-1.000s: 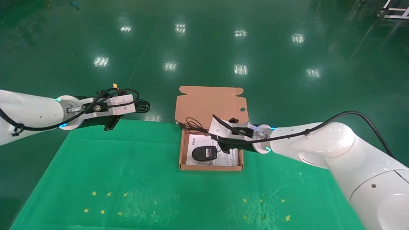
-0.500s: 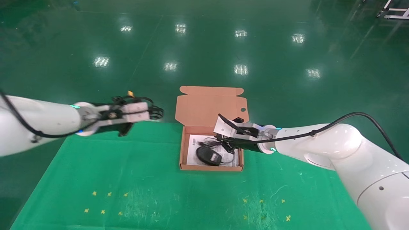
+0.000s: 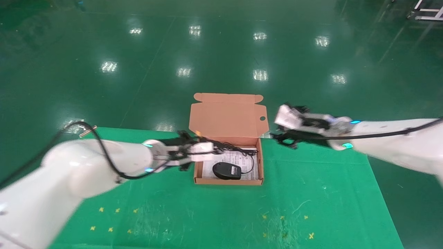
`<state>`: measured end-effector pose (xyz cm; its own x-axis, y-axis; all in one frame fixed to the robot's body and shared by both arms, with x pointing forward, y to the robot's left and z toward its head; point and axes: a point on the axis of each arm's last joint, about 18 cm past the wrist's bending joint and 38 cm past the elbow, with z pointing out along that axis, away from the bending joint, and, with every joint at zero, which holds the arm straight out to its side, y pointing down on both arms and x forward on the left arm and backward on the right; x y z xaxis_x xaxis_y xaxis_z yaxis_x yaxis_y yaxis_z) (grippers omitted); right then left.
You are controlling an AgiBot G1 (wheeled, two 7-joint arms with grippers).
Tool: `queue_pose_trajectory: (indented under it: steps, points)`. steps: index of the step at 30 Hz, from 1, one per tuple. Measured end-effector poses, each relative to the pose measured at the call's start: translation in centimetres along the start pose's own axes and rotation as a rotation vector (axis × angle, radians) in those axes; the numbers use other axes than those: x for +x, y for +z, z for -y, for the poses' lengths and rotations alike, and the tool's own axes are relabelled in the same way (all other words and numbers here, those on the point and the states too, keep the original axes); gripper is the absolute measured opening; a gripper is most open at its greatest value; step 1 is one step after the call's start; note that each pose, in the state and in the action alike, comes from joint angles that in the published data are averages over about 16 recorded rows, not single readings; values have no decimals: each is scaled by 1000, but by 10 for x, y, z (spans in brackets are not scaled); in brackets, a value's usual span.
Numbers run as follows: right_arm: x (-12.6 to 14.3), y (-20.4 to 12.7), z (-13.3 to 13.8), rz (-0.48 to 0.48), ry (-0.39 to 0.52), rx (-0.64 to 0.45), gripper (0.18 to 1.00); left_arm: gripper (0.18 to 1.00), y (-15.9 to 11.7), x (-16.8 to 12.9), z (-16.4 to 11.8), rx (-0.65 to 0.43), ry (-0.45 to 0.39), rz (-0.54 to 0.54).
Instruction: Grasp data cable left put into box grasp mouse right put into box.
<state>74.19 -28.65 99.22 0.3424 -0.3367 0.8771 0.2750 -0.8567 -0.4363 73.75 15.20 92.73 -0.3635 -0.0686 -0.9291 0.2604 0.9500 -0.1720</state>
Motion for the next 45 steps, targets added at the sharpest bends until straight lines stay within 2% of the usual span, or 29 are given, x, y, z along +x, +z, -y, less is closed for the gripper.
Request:
queue_pose_trajectory:
  steps: [11,17,23,32,35,45]
  points:
    - [23,-55,-7,-57,-34,-32,781,264,29,28,40,93,36,-16]
    - [23,-70,-1,-66,-46,-39,887,264,33,33,52,124,43,-20]
    - [22,-76,4,-68,-56,-43,954,270,35,34,57,134,48,-21]
    - [23,-76,4,-69,-59,-43,995,307,33,33,55,135,47,-19]
    - [26,-77,7,-79,-63,-37,1000,342,31,27,54,137,40,-7]
    - [55,-88,28,-125,-123,-24,1001,494,14,-33,46,129,-7,120]
